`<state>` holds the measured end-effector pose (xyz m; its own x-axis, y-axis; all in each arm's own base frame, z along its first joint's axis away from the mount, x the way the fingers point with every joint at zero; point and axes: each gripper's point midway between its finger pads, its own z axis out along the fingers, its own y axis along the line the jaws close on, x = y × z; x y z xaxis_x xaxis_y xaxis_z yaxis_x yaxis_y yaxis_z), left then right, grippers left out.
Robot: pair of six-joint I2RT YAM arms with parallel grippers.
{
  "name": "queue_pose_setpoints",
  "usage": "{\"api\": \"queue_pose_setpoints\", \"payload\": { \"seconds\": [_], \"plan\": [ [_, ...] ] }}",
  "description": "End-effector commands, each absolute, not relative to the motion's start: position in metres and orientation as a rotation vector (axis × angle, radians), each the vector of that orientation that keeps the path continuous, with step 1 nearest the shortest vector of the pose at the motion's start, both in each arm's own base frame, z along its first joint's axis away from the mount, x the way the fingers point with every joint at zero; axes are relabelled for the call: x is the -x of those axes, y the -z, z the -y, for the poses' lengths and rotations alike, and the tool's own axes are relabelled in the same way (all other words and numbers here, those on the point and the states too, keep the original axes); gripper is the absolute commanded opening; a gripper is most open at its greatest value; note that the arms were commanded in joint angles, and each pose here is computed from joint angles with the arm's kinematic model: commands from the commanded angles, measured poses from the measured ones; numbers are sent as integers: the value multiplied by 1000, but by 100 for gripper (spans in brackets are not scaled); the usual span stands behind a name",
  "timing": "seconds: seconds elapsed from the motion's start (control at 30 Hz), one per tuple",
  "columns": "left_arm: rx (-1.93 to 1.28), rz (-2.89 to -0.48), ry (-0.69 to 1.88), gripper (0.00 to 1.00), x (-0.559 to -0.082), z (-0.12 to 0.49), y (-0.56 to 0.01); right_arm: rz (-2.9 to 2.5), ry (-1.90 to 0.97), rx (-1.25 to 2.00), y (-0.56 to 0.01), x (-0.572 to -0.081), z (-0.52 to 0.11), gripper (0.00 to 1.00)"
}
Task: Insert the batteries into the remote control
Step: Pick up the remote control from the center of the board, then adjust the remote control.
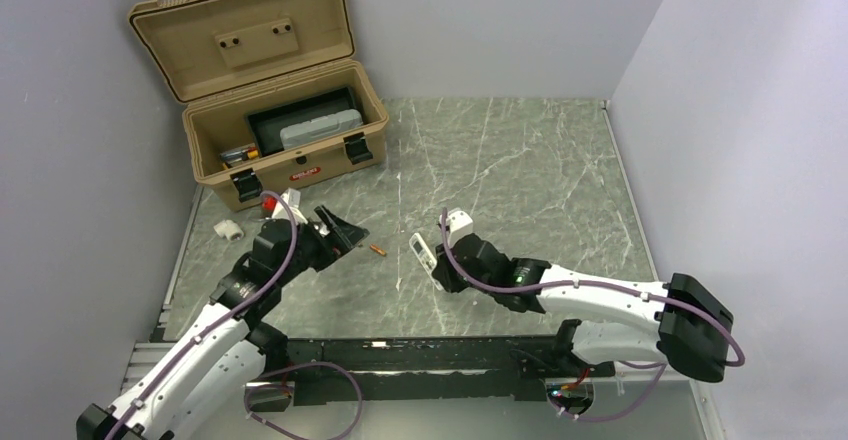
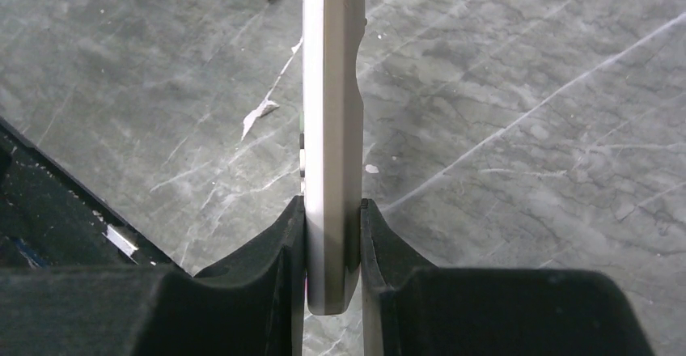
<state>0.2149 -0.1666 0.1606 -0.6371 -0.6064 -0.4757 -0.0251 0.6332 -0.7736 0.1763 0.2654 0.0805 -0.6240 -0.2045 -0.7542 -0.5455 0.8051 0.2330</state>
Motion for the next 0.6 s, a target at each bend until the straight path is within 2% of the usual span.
{"api": "queue_pose_setpoints", "payload": {
  "seconds": [0.0,0.57],
  "plan": [
    [515,-2008,1156,92,-219,186,-198,-2114,-477,566,-115,-186,-270,0],
    [682,-2035,1243,90,-210,242,-222,-1917,-256,677,-173,-166,-279,0]
  ]
}}
